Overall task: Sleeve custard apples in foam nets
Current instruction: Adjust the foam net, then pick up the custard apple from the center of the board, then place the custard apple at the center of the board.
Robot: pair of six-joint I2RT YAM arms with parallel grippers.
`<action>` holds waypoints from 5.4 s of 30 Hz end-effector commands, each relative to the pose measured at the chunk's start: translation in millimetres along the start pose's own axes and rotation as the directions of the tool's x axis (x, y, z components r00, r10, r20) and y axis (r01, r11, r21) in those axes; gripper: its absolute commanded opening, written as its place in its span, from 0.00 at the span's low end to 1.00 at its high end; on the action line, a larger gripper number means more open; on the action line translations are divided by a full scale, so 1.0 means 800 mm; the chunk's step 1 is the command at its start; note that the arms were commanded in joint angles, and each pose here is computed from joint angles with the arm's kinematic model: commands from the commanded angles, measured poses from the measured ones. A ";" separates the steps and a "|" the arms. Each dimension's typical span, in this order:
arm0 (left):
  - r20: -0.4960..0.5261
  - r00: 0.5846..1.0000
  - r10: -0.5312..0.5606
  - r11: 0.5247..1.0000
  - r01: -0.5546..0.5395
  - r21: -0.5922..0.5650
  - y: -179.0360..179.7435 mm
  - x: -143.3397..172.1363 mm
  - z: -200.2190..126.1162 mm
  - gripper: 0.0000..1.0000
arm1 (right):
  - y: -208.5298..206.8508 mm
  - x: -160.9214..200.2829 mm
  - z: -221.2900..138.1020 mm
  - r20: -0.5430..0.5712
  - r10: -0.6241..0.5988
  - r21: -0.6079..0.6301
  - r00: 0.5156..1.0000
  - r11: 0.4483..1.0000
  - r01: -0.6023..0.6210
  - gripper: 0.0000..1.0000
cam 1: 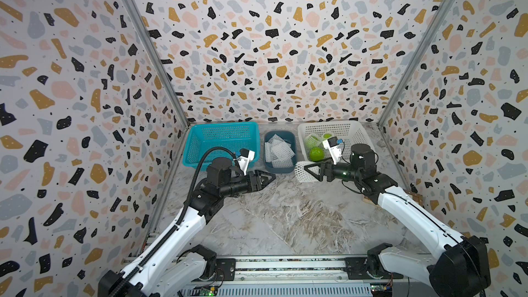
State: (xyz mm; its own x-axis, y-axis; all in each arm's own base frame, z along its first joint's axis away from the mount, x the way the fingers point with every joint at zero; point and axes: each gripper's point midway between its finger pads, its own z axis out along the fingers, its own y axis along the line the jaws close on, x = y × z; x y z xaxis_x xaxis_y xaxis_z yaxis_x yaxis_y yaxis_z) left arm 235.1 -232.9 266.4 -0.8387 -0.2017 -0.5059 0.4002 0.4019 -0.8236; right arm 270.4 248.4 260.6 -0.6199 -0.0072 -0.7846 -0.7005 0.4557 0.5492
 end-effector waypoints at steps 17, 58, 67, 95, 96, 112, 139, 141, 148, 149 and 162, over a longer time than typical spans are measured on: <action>-0.061 0.997 0.045 0.955 -0.025 0.294 -0.079 0.014 0.029 0.45 | 0.116 0.007 0.006 0.052 -0.142 -0.334 0.989 0.930 0.151 0.84; 0.024 0.999 0.035 0.998 -0.037 0.049 -0.015 0.019 -0.026 0.00 | -0.302 -0.061 0.021 -0.001 0.201 0.754 0.980 0.644 -0.131 1.00; 0.019 0.999 0.028 0.999 -0.028 0.028 -0.007 0.021 -0.025 0.00 | -0.350 -0.024 0.060 -0.072 0.285 0.758 0.956 0.638 -0.133 0.98; 0.029 0.999 0.013 1.000 -0.013 -0.011 0.009 0.017 -0.025 0.00 | -0.195 -0.044 0.031 -0.107 0.138 0.605 0.985 0.795 -0.045 0.71; 0.032 0.999 0.013 1.000 -0.012 -0.016 0.010 0.017 -0.026 0.00 | -0.178 -0.037 0.033 -0.122 0.126 0.576 0.984 0.817 -0.034 0.71; 0.053 0.999 0.007 0.995 -0.002 -0.098 0.028 0.019 -0.045 0.00 | -0.059 0.147 0.101 -0.344 -0.059 0.368 0.937 0.910 0.193 0.72; 0.052 0.998 -0.028 0.995 0.033 -0.095 0.028 0.018 -0.045 0.00 | -0.049 0.188 0.106 -0.368 -0.121 0.337 0.922 0.907 0.254 0.97; 0.044 0.998 -0.033 0.995 0.037 -0.094 0.028 0.018 -0.044 0.00 | -0.041 0.180 0.100 -0.360 -0.124 0.331 0.925 0.910 0.250 0.97; 0.034 0.999 -0.033 0.996 0.036 -0.079 0.018 0.015 -0.044 0.00 | -0.002 0.121 0.053 -0.184 -0.081 0.224 0.979 0.967 0.123 0.88; 0.035 0.999 -0.033 0.996 0.035 -0.078 0.017 0.014 -0.044 0.00 | 0.006 0.113 0.046 -0.150 -0.065 0.173 0.986 0.981 0.091 0.86; -0.042 0.999 0.033 0.999 -0.034 -0.026 -0.021 0.014 -0.021 0.00 | 0.096 0.079 0.014 -0.061 0.059 -0.327 0.996 0.942 -0.075 0.73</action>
State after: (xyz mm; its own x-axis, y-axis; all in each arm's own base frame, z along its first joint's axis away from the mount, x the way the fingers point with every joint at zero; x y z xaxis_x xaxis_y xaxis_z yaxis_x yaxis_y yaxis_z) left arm 214.2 -219.7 253.2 -0.8719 -0.1709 -0.4589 0.3393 0.4649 -0.8178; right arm 197.2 285.7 224.7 -0.6701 -0.0394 -0.7412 -0.7160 0.2978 0.6314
